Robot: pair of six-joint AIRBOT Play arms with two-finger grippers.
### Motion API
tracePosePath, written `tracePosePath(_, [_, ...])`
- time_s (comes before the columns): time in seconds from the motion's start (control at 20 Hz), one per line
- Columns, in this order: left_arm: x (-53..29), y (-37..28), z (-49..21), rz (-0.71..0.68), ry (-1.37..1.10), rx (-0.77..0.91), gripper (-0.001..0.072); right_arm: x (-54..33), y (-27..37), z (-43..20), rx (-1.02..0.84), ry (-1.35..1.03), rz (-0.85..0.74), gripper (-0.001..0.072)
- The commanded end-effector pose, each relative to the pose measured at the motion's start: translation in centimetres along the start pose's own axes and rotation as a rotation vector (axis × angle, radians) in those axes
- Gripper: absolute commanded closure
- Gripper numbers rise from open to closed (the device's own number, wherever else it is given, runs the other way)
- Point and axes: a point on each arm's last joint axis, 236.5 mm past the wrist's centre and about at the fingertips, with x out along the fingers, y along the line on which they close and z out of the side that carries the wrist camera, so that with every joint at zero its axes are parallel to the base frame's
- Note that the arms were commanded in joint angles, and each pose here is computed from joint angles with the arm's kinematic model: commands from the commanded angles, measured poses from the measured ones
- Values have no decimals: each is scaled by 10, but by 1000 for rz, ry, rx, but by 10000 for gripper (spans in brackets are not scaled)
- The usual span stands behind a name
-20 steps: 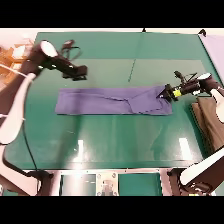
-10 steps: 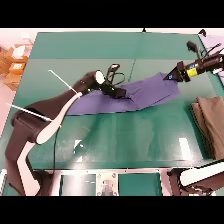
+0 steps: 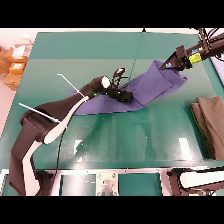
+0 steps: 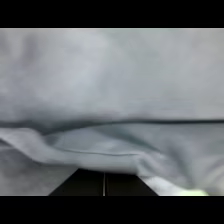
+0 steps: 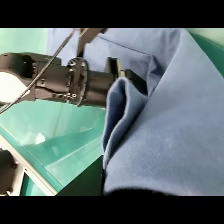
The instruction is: Fold the shirts.
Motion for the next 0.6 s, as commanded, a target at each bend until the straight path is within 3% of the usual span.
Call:
tracePosePath(0.0, [-42, 22, -6, 76, 154, 86, 685, 4, 12, 0, -6, 6, 6, 693])
tracePosePath(0.05, [-72, 50, -9, 182, 236, 116, 685, 8, 17, 1, -2, 7, 9, 693])
tracePosePath(0.2, [-206, 161, -6, 693, 370, 105, 685, 37, 53, 9, -48, -3, 33, 693])
tracePosePath(0.55, [-373, 225, -30, 816, 255, -119, 685, 224, 175, 18, -156, -44, 165, 693])
